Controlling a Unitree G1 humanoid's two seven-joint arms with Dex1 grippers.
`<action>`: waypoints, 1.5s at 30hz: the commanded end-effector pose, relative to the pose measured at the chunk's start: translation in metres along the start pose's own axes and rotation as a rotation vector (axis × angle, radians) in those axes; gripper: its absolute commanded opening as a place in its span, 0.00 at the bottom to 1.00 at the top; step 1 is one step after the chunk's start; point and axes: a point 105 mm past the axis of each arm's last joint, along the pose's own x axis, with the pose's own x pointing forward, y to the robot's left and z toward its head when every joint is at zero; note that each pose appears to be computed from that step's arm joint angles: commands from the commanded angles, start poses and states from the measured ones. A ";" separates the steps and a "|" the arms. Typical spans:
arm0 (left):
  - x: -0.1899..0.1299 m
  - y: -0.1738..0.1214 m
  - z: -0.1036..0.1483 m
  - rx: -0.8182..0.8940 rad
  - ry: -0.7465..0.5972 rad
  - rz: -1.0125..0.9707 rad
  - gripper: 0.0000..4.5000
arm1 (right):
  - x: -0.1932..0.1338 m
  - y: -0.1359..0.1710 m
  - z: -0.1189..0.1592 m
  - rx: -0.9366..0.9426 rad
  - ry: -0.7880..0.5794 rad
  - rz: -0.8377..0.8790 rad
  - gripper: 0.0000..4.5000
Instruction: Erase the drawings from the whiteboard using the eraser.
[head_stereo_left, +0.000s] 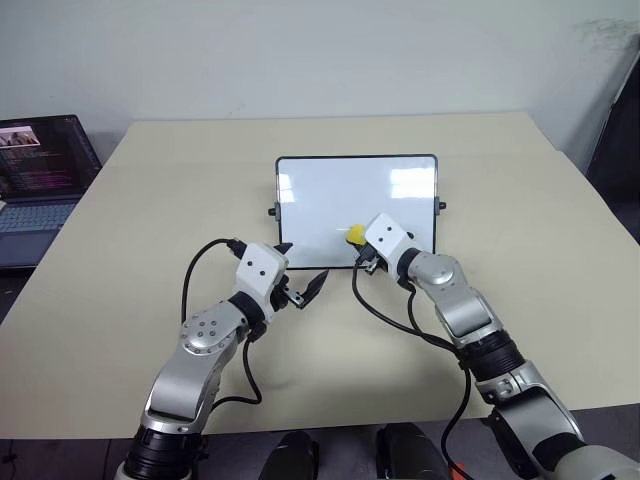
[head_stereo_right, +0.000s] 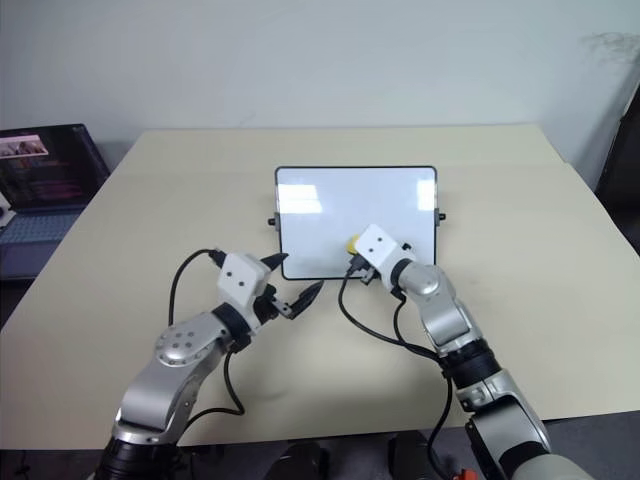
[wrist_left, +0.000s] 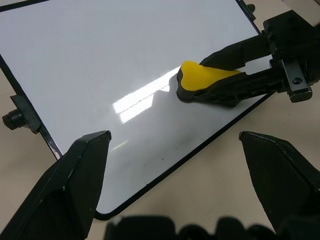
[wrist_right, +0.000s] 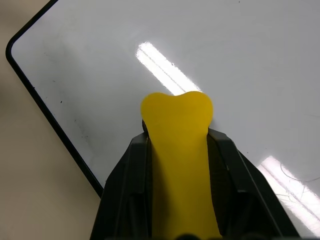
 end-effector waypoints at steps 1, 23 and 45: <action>-0.003 0.002 0.015 0.035 -0.048 0.002 1.00 | -0.005 -0.005 -0.012 0.070 0.047 -0.020 0.25; -0.023 -0.037 0.060 -0.027 -0.139 -0.265 1.00 | -0.121 -0.076 -0.010 0.310 0.077 -0.396 0.25; -0.020 -0.076 0.036 0.040 -0.076 -0.722 1.00 | -0.164 -0.054 -0.071 0.756 0.383 -0.555 0.25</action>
